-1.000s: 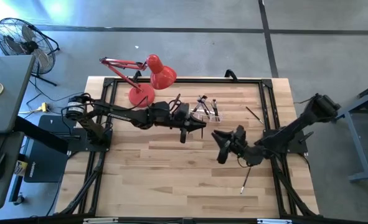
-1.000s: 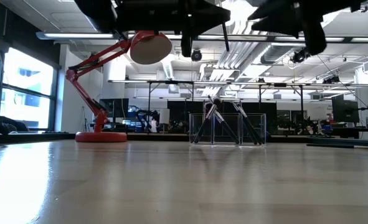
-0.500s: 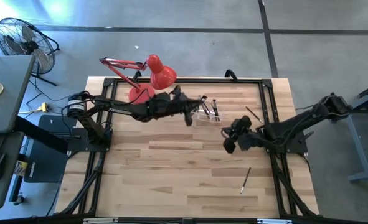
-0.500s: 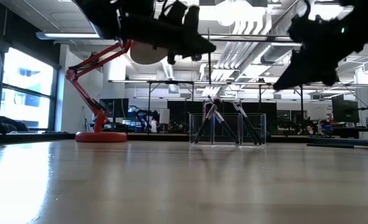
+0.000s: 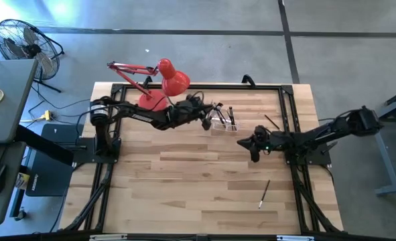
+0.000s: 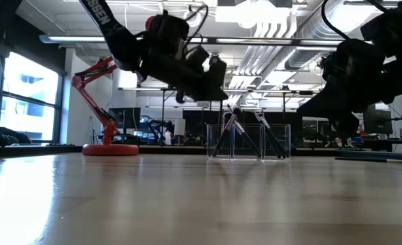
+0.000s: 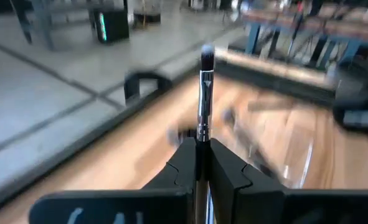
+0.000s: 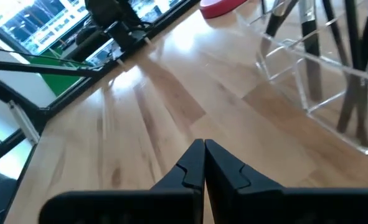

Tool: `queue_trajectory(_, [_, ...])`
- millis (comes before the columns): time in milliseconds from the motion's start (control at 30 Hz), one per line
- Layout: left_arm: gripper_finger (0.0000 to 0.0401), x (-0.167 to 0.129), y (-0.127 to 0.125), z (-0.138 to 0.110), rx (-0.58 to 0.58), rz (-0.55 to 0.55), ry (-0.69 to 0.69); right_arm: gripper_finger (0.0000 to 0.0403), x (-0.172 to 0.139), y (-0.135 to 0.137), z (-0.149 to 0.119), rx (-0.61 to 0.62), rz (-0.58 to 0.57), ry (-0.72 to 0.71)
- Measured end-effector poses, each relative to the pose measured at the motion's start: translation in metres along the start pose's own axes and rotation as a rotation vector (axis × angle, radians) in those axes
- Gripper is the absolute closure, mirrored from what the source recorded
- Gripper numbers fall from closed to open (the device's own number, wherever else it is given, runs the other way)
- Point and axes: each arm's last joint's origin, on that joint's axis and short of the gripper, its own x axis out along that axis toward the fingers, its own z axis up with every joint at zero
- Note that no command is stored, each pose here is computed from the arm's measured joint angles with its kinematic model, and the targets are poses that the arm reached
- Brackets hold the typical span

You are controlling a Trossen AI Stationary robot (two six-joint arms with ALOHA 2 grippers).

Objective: Put items in baskets/containers
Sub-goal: Put the eyeshadow brush into the transparent organizer

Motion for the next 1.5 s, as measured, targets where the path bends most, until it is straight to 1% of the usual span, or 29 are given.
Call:
queue_trajectory(67, [0.0388, 0.002, 0.0, -0.009, -0.032, 0.006, 0.043, 0.0399, 0.0, -0.002, 0.001, 0.004, -0.005, -0.005])
queue_trajectory(133, [0.0374, 0.005, 0.0, -0.012, -0.083, 0.005, 0.038, 0.04, 0.0, -0.004, 0.002, 0.008, 0.001, -0.002])
queue_trajectory(233, [0.033, 0.006, 0.0, -0.014, -0.129, 0.0, 0.048, 0.0402, 0.001, -0.007, 0.004, 0.007, 0.007, 0.005])
queue_trajectory(333, [0.029, 0.006, 0.0, -0.014, -0.138, 0.022, 0.04, 0.04, 0.002, -0.009, 0.007, 0.009, 0.008, 0.003])
queue_trajectory(467, [0.0256, 0.005, 0.0, -0.012, -0.139, 0.032, 0.033, 0.0402, 0.002, -0.012, 0.01, 0.014, 0.013, 0.002])
queue_trajectory(533, [0.0247, 0.003, 0.0, -0.006, -0.144, 0.028, 0.019, 0.0401, 0.002, -0.013, 0.01, 0.016, 0.009, -0.002])
queue_trajectory(633, [0.0245, 0.001, -0.005, 0.008, -0.144, 0.014, -0.02, 0.0399, 0.002, -0.014, 0.011, 0.016, 0.002, -0.006])
queue_trajectory(700, [0.0245, -0.002, -0.011, 0.021, -0.102, -0.006, -0.055, 0.04, 0.002, -0.014, 0.011, 0.016, 0.001, -0.007])
queue_trajectory(767, [0.0244, -0.005, -0.02, 0.039, -0.036, -0.018, -0.113, 0.0402, 0.002, -0.014, 0.012, 0.019, 0.005, -0.013])
queue_trajectory(833, [0.0244, -0.01, -0.029, 0.053, 0.04, -0.033, -0.139, 0.0401, 0.002, -0.013, 0.012, 0.021, 0.009, -0.018])
queue_trajectory(900, [0.0244, -0.015, -0.039, 0.067, 0.103, -0.049, -0.159, 0.0399, 0.002, -0.013, 0.013, 0.019, 0.008, -0.023])
queue_trajectory(967, [0.0244, -0.02, -0.05, 0.081, 0.15, -0.048, -0.145, 0.04, 0.002, -0.014, 0.013, 0.025, -0.014, -0.042])
queue_trajectory(1067, [0.0244, -0.027, -0.068, 0.09, 0.223, -0.059, -0.03, 0.0401, 0.003, -0.012, 0.015, 0.048, -0.042, -0.079])
queue_trajectory(1133, [0.0247, -0.033, -0.079, 0.09, 0.269, -0.081, 0.079, 0.0402, 0.005, -0.006, 0.019, 0.039, -0.045, -0.105])
queue_trajectory(1167, [0.0253, -0.036, -0.083, 0.089, 0.27, -0.083, 0.131, 0.0402, 0.006, -0.001, 0.021, 0.025, -0.042, -0.119])
queue_trajectory(1233, [0.0277, -0.042, -0.091, 0.084, 0.219, -0.057, 0.205, 0.0402, 0.01, 0.01, 0.027, -0.006, -0.05, -0.135])
queue_trajectory(1300, [0.0314, -0.048, -0.094, 0.071, 0.179, -0.028, 0.272, 0.0402, 0.013, 0.021, 0.032, -0.044, -0.071, -0.142])
queue_trajectory(1367, [0.0365, -0.054, -0.097, 0.054, 0.193, -0.031, 0.35, 0.0402, 0.017, 0.033, 0.038, -0.083, -0.106, -0.135])
queue_trajectory(1400, [0.0382, -0.057, -0.098, 0.045, 0.199, -0.05, 0.384, 0.0402, 0.018, 0.039, 0.04, -0.099, -0.129, -0.121])
queue_trajectory(1433, [0.039, -0.059, -0.1, 0.036, 0.193, -0.067, 0.409, 0.0402, 0.019, 0.044, 0.041, -0.117, -0.154, -0.098])
queue_trajectory(1500, [0.0385, -0.067, -0.103, 0.019, 0.171, -0.079, 0.453, 0.0402, 0.021, 0.054, 0.045, -0.16, -0.197, -0.03])
